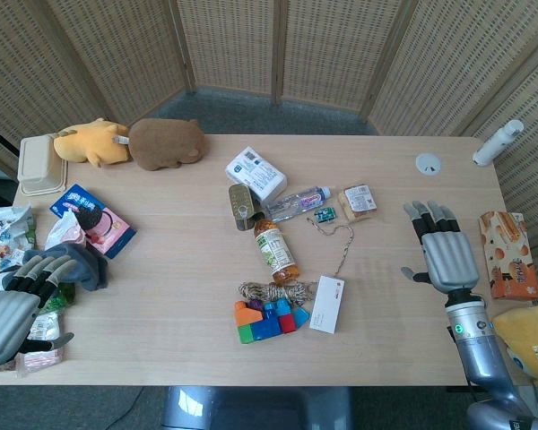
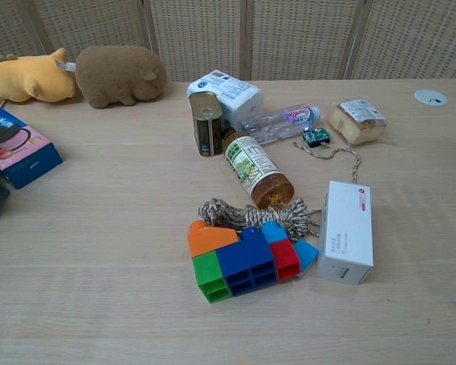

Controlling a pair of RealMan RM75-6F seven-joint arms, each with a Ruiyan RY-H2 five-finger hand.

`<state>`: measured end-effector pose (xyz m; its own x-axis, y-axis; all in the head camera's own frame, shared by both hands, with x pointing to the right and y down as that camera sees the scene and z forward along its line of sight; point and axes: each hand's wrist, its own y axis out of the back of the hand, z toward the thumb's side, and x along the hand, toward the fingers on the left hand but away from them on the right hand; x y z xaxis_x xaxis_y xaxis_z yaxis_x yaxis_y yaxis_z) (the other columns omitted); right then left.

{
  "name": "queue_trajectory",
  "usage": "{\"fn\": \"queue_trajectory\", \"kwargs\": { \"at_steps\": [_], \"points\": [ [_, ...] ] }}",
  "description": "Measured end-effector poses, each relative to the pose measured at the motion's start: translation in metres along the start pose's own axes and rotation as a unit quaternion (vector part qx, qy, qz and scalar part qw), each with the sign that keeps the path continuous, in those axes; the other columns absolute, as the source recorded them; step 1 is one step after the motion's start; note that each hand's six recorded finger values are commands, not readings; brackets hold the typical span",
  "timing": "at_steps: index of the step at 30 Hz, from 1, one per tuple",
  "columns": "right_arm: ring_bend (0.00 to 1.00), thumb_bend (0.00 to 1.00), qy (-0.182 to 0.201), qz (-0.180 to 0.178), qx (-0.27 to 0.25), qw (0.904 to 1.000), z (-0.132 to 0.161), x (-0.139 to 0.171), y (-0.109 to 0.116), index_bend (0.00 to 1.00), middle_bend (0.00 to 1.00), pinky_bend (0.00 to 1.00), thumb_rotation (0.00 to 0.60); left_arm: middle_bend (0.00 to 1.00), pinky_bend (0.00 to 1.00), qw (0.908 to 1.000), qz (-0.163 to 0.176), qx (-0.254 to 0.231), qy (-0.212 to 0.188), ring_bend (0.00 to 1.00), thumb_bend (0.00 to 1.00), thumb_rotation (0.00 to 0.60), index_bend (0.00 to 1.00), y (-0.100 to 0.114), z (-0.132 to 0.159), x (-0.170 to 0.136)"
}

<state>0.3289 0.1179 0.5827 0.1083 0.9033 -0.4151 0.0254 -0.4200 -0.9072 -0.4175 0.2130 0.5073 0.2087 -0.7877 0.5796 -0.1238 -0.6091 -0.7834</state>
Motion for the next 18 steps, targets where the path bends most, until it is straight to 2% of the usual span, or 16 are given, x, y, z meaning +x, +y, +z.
{"fn": "queue_trajectory", "kwargs": {
  "at_steps": [12,18],
  "points": [
    [0.00,0.00,0.008,0.004,-0.017,0.9998,0.005,0.000,0.003,0.00,0.00,0.00,0.600,0.00,0.00,1.0000,0.004,0.001,0.001,0.00,0.00,0.600,0.00,0.002,0.000,-0.001],
    [0.00,0.00,0.019,0.015,-0.026,0.9994,0.013,-0.010,0.000,0.00,0.00,0.00,0.600,0.00,0.00,1.0000,0.003,0.002,-0.001,0.00,0.00,0.600,0.00,0.002,0.001,0.003]
  ]
}}
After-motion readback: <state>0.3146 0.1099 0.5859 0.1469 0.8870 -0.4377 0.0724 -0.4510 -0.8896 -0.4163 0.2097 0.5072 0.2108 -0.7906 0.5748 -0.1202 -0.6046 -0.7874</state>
